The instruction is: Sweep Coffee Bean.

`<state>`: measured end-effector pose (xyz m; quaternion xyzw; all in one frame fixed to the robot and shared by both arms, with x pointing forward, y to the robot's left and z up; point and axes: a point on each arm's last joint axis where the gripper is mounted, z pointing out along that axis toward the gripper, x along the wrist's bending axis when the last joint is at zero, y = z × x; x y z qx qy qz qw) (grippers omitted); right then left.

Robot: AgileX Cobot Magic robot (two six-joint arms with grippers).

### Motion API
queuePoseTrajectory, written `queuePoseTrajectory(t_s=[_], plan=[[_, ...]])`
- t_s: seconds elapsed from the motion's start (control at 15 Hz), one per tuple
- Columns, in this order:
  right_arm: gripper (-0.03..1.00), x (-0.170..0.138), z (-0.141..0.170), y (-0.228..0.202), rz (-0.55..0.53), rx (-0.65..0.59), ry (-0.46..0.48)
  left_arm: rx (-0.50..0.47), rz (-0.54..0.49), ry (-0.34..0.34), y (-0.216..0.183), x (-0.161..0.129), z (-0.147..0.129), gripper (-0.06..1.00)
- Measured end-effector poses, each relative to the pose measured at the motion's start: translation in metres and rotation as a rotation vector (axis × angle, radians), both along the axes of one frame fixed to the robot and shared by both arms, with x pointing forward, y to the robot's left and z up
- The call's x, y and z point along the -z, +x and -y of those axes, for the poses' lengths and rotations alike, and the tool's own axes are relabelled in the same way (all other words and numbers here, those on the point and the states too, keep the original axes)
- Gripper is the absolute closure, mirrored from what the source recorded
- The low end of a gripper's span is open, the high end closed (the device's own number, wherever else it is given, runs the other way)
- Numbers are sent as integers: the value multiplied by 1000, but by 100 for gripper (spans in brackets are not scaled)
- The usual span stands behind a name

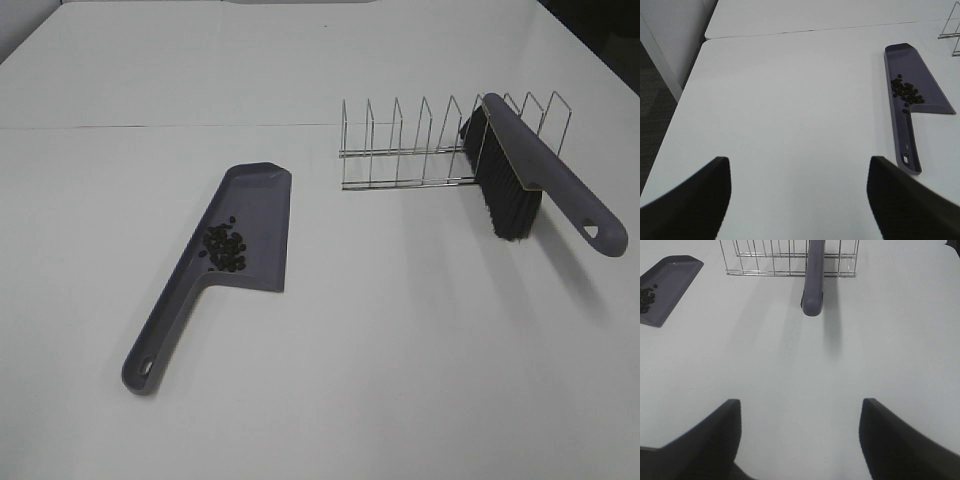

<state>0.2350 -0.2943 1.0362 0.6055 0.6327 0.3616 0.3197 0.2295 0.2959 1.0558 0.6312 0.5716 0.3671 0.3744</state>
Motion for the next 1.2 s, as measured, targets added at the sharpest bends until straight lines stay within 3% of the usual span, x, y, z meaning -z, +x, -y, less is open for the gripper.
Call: queuePoseTrajectory(t_s=[1.2], plan=[[38,0,0,0,0,1,-1,0,0,0,0,0,0,27]])
